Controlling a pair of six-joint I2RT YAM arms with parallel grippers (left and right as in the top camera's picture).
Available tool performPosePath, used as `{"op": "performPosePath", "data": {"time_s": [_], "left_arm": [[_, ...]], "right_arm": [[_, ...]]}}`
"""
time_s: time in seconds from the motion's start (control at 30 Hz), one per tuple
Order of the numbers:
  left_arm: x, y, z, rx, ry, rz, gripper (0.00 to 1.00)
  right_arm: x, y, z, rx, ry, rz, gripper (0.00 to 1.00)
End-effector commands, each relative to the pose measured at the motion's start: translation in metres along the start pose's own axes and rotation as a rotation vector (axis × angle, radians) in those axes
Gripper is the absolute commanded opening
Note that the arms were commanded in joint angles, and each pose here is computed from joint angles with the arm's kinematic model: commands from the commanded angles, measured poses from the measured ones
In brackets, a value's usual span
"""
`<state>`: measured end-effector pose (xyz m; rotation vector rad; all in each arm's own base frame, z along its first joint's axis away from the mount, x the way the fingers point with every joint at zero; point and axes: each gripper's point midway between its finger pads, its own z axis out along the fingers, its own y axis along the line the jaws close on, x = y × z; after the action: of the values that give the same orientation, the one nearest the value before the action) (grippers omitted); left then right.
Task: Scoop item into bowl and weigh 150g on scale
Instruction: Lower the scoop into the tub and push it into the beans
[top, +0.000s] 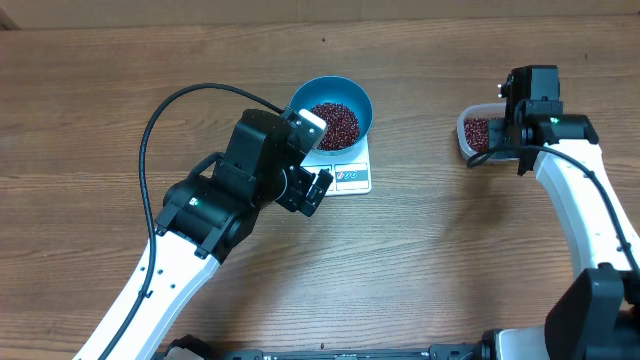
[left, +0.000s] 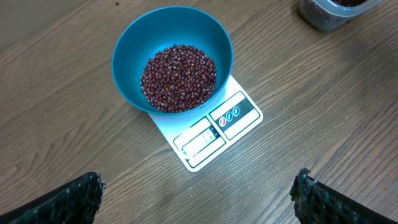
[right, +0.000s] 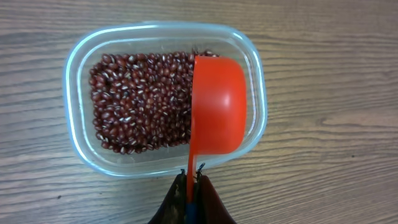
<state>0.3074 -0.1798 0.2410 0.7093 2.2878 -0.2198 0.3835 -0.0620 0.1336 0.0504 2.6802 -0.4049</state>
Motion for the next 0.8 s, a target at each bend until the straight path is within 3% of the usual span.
{"op": "performPosePath", "data": {"time_s": [0.0, 0.43, 0.77], "left_arm": [[0.002, 0.000, 0.003, 0.006, 0.009, -0.019, 1.00], [0.002, 0.000, 0.003, 0.006, 0.009, -0.019, 1.00], [0.002, 0.000, 0.003, 0.006, 0.009, -0.019, 1.00]], "right_arm": [[0.005, -0.003, 0.018, 0.019, 0.043, 0.004, 0.04], [0.008, 0.007, 0.058, 0.025, 0.085, -0.006, 0.04], [0.013, 0.021, 0.060, -0.055, 0.108, -0.041, 0.04]]}}
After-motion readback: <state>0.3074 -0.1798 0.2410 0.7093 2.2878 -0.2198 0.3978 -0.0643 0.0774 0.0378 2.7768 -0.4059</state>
